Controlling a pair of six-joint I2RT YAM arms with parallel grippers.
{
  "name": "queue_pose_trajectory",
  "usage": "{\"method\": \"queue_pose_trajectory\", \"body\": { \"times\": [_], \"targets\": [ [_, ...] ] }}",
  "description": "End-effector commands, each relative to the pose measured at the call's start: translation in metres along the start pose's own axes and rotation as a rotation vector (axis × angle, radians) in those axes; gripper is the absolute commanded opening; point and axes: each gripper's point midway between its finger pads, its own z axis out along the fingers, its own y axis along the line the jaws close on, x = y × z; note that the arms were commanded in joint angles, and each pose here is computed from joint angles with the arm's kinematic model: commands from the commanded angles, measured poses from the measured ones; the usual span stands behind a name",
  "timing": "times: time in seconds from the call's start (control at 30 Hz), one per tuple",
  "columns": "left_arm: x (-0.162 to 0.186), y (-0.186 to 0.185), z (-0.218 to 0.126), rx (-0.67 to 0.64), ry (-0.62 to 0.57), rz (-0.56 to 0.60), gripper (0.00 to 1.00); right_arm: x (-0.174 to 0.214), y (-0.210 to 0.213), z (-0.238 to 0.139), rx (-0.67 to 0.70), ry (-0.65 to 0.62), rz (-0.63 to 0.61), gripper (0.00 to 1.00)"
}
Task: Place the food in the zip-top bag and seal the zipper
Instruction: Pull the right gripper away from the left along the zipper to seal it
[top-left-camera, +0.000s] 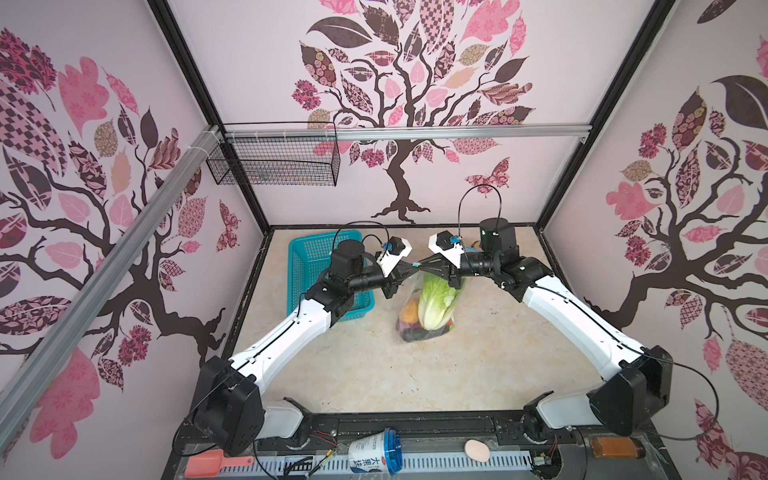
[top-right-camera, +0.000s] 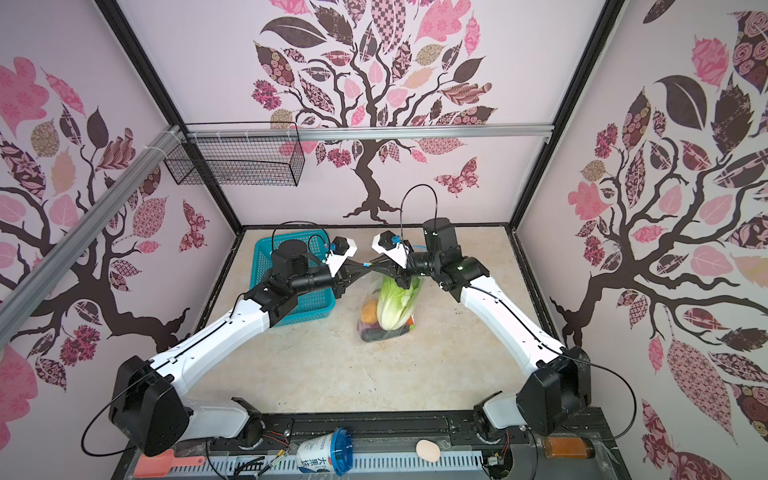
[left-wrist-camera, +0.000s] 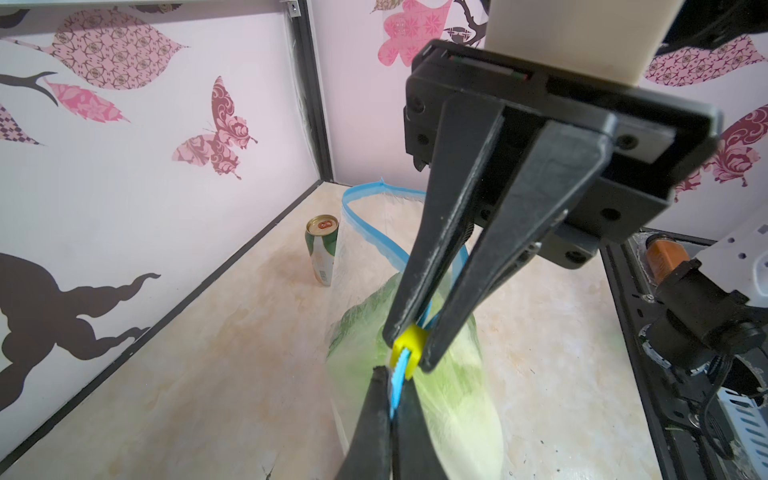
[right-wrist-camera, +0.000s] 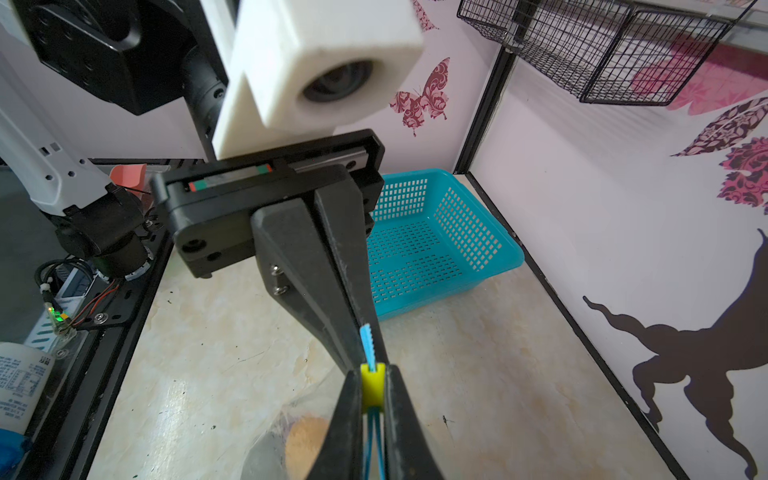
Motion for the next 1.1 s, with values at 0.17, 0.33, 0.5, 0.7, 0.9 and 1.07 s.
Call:
{"method": "queue_pose_trajectory", "body": {
  "times": [0.17, 0.33, 0.5, 0.7, 0.9, 1.07],
  "targets": [
    [-0.043, 0.016, -0.022, -0.072, -0.107, 0.060, 0.00, 0.004, -0.015, -0.020, 0.100, 0.036, 0.032, 0.00],
    [-0.043, 0.020, -0.026, -0.107, -0.112, 0.072, 0.00, 0.013, -0.023, -0.021, 0.144, 0.077, 0.028, 0.00],
    [-0.044, 0.051, -0.030, -0.188, -0.122, 0.000, 0.00, 0.015, -0.029, -0.029, 0.210, 0.090, 0.036, 0.00],
    [-0.060, 0.080, -0.029, -0.227, -0.147, 0.025, 0.00, 0.017, -0.028, -0.038, 0.267, 0.083, 0.052, 0.00],
    [-0.049, 0.092, -0.016, -0.229, -0.108, 0.011, 0.00, 0.023, -0.033, -0.044, 0.330, 0.081, 0.130, 0.00],
    [-0.031, 0.109, -0.010, -0.288, -0.066, -0.024, 0.00, 0.031, -0.031, -0.049, 0.378, 0.060, 0.217, 0.00]
  ]
}}
